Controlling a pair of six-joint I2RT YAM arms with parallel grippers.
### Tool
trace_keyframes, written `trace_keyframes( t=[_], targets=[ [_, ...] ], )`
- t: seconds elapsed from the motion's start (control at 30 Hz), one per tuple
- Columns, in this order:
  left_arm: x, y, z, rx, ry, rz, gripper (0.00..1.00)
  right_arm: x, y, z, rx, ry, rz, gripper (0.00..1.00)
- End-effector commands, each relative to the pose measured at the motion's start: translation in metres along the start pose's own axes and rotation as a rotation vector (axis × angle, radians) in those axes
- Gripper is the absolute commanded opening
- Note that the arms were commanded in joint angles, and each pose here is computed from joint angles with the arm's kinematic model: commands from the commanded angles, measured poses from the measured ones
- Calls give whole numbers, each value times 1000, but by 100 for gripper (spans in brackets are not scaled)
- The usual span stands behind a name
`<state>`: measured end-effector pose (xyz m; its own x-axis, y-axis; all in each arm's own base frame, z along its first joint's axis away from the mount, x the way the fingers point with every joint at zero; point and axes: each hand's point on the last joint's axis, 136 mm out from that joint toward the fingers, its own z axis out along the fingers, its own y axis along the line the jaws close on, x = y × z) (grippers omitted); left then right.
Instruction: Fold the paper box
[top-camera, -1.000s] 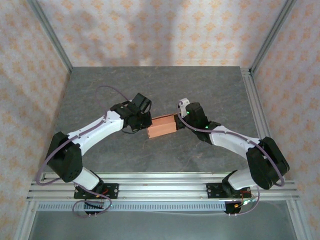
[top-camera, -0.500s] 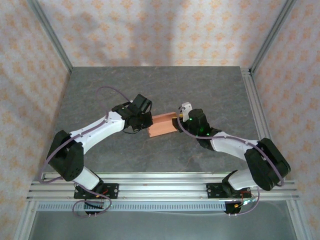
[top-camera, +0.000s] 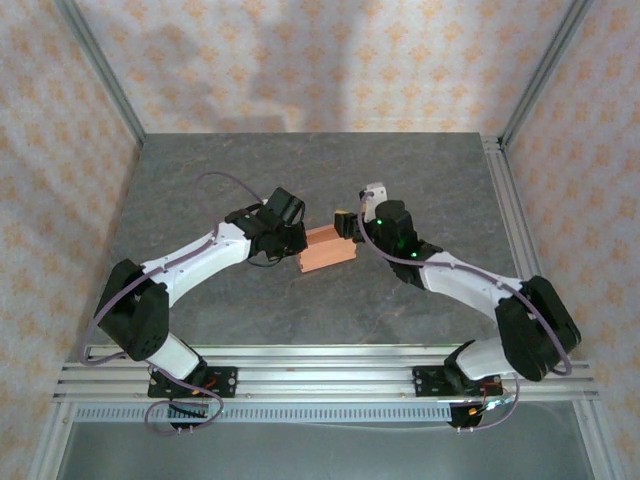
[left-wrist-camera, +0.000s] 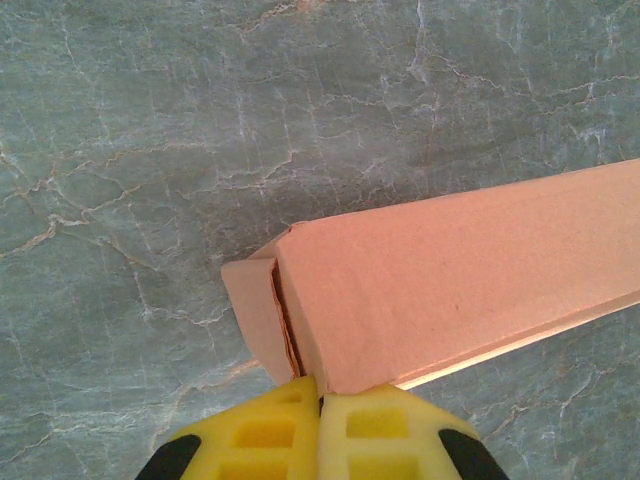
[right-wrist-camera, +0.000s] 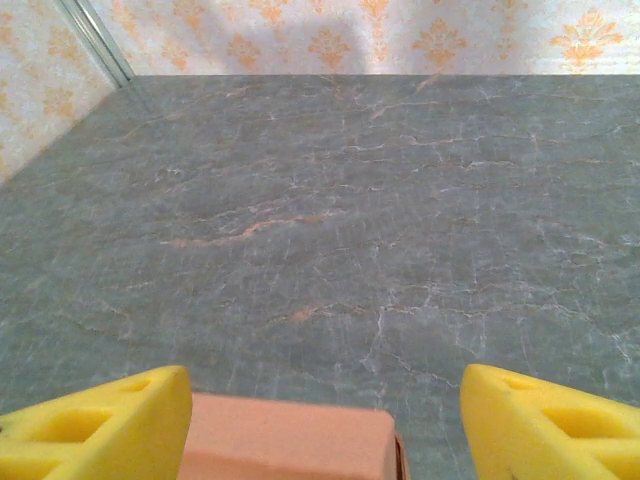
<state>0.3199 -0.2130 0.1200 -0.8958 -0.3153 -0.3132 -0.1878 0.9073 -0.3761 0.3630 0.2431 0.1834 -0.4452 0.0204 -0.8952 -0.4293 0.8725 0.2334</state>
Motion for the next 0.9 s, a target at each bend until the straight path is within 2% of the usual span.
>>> trace_keyframes(
  t=[0.0, 0.1, 0.23, 0.4, 0.67, 0.77, 0.87],
  targets=[
    [27, 25, 15, -87, 100, -1, 0, 20, -11, 11, 50, 71, 16, 71],
    [26, 18, 11, -52, 100, -7, 1, 34, -13, 16, 47, 99, 13, 71],
    [29, 1, 8, 46, 114, -12, 11, 50, -15, 22, 47, 131, 19, 71],
    [26, -10, -3, 104, 108, -2, 20, 72, -23, 28, 67, 171, 10, 71],
    [20, -25, -22, 183, 87, 34, 26, 94, -29, 30, 82, 216, 1, 64],
    [12, -34, -32, 228, 44, 40, 51, 99, -30, 31, 80, 227, 2, 63],
    [1, -25, -36, 179, -17, 18, 62, 98, -29, 31, 74, 226, 7, 62]
  ],
)
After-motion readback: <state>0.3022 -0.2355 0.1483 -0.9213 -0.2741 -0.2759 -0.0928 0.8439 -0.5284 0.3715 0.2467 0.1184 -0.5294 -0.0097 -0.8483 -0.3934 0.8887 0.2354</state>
